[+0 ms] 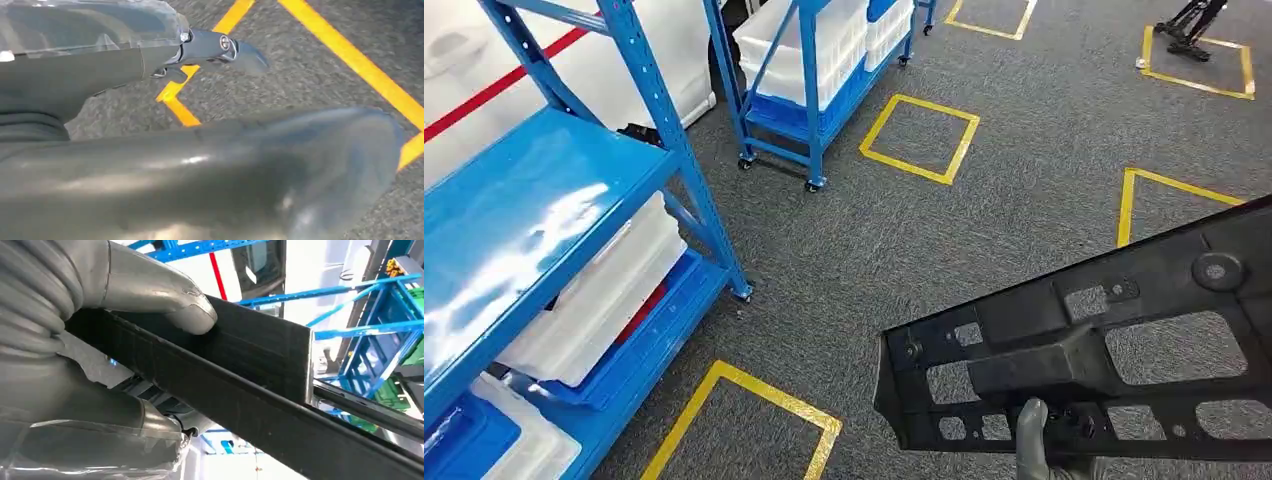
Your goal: Take the parts from the cabinet and place them on the table.
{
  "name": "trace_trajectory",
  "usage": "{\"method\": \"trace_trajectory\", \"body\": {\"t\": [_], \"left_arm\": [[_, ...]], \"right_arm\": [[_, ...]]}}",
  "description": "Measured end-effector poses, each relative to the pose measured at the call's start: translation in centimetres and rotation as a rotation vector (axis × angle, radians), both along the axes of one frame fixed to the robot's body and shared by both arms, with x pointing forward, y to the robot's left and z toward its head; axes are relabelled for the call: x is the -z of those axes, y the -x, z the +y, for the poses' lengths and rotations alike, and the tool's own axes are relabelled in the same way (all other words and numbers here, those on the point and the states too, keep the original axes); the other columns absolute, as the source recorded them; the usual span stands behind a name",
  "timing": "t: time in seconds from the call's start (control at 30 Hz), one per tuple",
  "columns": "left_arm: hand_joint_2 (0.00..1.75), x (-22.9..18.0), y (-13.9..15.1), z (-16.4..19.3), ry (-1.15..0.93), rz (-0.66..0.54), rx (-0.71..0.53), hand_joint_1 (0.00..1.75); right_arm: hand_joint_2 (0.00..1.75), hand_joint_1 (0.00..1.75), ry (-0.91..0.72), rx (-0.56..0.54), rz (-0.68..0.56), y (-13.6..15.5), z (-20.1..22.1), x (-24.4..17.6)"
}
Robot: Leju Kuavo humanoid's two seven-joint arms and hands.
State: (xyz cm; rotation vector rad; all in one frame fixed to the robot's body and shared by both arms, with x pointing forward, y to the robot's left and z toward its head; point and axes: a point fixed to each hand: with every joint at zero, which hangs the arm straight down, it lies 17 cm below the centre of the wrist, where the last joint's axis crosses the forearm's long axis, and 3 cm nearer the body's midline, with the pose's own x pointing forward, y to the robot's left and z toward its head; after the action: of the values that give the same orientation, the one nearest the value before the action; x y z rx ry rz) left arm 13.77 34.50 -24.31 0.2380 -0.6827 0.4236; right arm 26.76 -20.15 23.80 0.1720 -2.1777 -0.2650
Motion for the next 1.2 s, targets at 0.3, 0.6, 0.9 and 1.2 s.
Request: {"method": "trace_trajectory", "body": {"t": [0.3,0.6,0.9,1.2], "left_arm": [[0.00,0.2,-0.4,0.6,-0.010,0.031,-0.047,0.00],[0.00,0.0,-1.6,0.0,-0.025,0.032,0.018,0.00],[0.00,-0.2,-1.4,1.1,-0.061,0.024,0.083,0.00],[0.00,-0.7,-1.8,3.3,-0.086,0.000,0.074,0.00]], "right_arm": [[1.75,1.75,0.028,-0.026,-0.003,-0.6,0.9,0.3],[1.75,1.75,0.150,-0.019,0.000,-1.1,2.5,0.8],[1.75,1.75,0.310,-0.029,0.056,-1.4,3.8,4.1],[1.75,1.75,0.386,-0.015,0.116,-1.5,3.1,6.9]]}}
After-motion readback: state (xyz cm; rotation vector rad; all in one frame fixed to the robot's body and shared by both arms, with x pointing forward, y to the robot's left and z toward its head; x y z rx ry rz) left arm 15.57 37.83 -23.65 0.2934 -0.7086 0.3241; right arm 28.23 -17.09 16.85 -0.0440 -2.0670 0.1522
